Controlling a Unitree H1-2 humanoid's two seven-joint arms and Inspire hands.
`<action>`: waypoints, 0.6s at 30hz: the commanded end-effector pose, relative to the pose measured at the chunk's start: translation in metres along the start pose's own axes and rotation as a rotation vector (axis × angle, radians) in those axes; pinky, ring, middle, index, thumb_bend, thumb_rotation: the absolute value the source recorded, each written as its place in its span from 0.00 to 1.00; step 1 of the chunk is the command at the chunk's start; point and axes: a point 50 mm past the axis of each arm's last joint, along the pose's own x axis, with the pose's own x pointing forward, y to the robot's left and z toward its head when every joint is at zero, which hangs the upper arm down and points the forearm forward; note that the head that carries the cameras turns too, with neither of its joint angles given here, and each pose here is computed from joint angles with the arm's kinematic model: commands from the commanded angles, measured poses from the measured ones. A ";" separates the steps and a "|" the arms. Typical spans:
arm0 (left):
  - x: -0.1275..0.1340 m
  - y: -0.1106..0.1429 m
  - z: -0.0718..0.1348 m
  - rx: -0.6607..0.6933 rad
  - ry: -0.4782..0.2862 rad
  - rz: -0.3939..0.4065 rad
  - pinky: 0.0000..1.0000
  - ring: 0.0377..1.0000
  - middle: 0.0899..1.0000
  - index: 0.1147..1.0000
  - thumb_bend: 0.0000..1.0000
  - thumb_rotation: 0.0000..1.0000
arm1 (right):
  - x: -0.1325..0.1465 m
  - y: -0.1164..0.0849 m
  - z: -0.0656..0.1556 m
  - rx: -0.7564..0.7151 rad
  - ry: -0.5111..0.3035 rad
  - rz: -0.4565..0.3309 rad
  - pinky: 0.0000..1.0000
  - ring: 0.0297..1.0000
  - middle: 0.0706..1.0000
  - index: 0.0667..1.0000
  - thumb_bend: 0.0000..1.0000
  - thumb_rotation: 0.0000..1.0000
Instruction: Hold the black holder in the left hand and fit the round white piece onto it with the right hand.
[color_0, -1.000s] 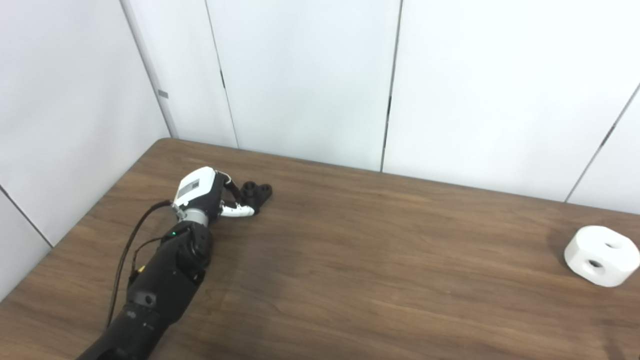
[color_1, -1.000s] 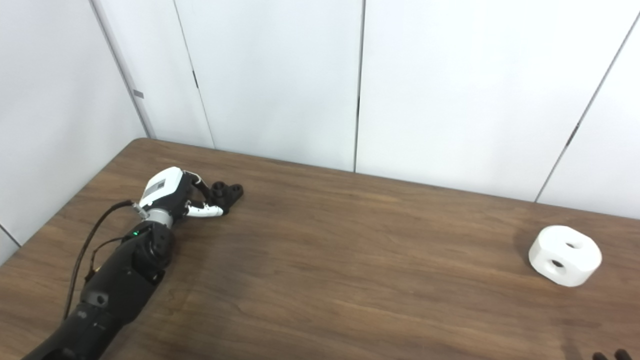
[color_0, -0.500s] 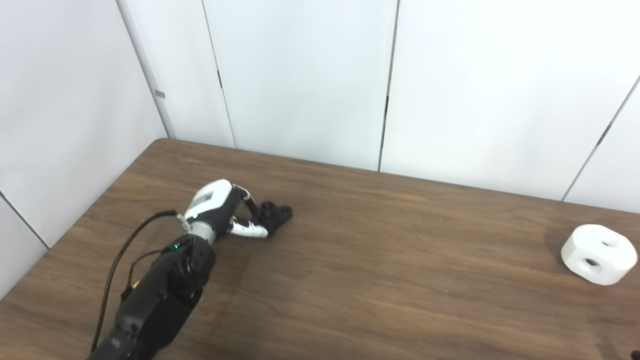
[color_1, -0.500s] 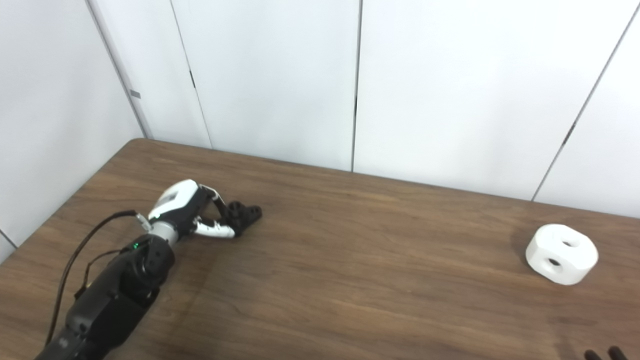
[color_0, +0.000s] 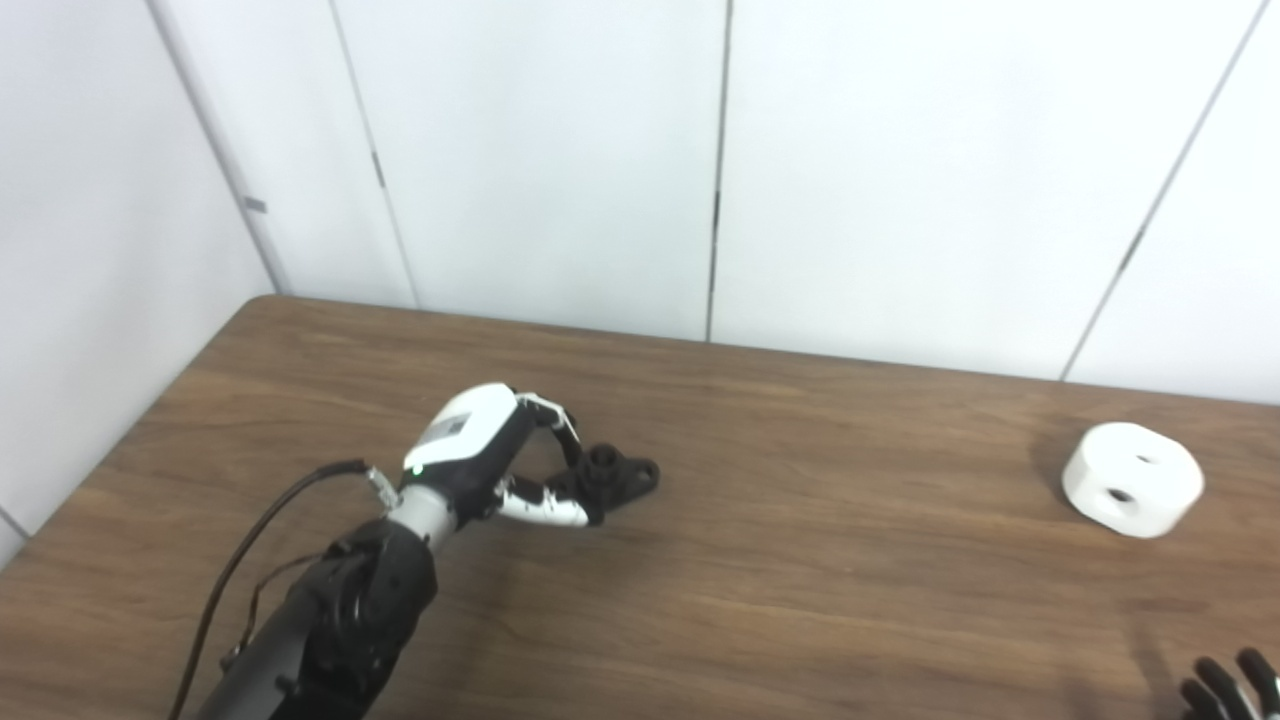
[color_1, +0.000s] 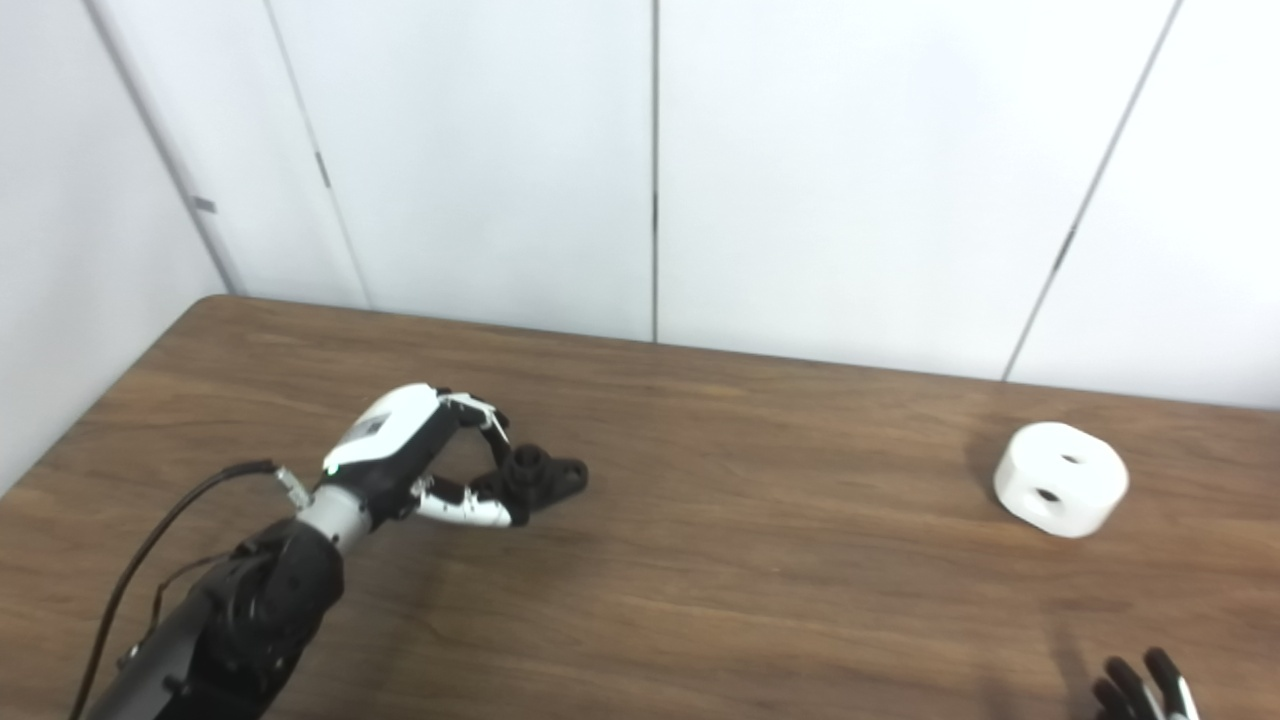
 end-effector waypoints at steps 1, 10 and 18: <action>-0.001 0.009 0.013 0.041 -0.083 0.030 1.00 0.90 0.78 0.42 0.52 0.05 | -0.002 0.011 -0.007 0.030 0.062 0.027 0.92 0.92 0.93 0.99 0.56 1.00; -0.010 -0.021 0.042 0.063 -0.209 -0.055 0.98 0.88 0.76 0.42 0.52 0.05 | 0.007 0.026 -0.014 0.045 0.053 0.011 0.85 0.87 0.87 0.94 0.61 1.00; -0.025 -0.037 0.062 0.086 -0.305 -0.120 0.96 0.87 0.76 0.42 0.52 0.05 | 0.012 0.040 -0.014 0.026 0.037 0.034 0.84 0.87 0.88 0.93 0.66 1.00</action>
